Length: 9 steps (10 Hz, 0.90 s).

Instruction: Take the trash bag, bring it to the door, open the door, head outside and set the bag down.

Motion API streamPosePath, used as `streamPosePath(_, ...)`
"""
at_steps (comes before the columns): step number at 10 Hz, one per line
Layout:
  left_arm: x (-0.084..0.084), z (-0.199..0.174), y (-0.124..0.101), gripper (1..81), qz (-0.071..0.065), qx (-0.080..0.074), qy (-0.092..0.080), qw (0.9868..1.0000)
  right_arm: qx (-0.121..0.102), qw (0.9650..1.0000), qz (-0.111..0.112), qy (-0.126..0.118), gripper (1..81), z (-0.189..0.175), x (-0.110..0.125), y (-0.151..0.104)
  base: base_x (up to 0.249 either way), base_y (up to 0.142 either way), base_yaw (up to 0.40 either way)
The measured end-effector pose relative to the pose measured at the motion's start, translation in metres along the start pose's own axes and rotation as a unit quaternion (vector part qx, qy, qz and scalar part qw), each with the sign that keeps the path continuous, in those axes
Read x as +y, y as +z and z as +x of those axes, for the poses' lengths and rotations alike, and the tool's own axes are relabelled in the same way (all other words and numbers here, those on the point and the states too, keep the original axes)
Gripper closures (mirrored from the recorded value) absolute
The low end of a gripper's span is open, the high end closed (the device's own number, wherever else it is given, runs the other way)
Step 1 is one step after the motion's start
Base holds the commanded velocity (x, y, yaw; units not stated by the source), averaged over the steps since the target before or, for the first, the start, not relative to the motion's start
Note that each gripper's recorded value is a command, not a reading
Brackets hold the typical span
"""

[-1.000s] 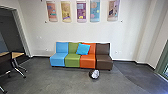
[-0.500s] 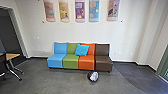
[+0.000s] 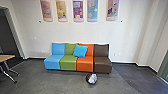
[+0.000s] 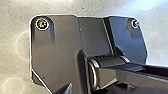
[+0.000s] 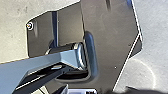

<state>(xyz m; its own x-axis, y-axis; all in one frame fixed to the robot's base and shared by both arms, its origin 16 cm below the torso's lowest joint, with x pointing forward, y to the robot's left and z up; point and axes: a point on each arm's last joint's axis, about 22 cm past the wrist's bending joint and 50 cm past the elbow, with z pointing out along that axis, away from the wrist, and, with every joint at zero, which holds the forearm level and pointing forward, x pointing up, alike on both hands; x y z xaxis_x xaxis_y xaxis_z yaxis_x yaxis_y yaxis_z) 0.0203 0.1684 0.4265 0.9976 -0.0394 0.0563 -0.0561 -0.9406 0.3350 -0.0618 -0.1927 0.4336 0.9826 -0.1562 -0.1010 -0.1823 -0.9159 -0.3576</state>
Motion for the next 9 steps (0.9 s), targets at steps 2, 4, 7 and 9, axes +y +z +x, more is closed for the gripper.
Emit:
streamPosePath(2, 0.0000, -0.0004, 0.0000, 1.0, 0.000, 0.000, 0.000, 1.0000, 0.000, 1.0000, 0.000, 0.000, 1.0, 0.0003, -0.0001, 0.0000, 0.191, -0.101, 0.000)
streamPosePath(4, 0.0002, 0.0000, 0.0000, 1.0, 0.000, 0.000, 0.000, 1.0000, 0.001, 1.0000, 0.000, 0.000, 1.0, 0.0026, -0.0003, 0.0001, 0.191, -0.100, 0.000)
streamPosePath(7, 0.0000, 0.0000, 0.0000, 1.0, 0.000, 0.000, 0.000, 1.0000, 0.003, 1.0000, 0.001, -0.001, 1.0, 0.0062, -0.0015, 0.0003, 0.191, -0.100, 0.000)
streamPosePath(9, 0.0002, -0.0003, 0.0000, 1.0, 0.000, 0.000, 0.000, 1.0000, 0.004, 1.0000, 0.001, -0.002, 1.0, 0.0066, -0.0015, 0.0003, 0.190, -0.096, 0.000)
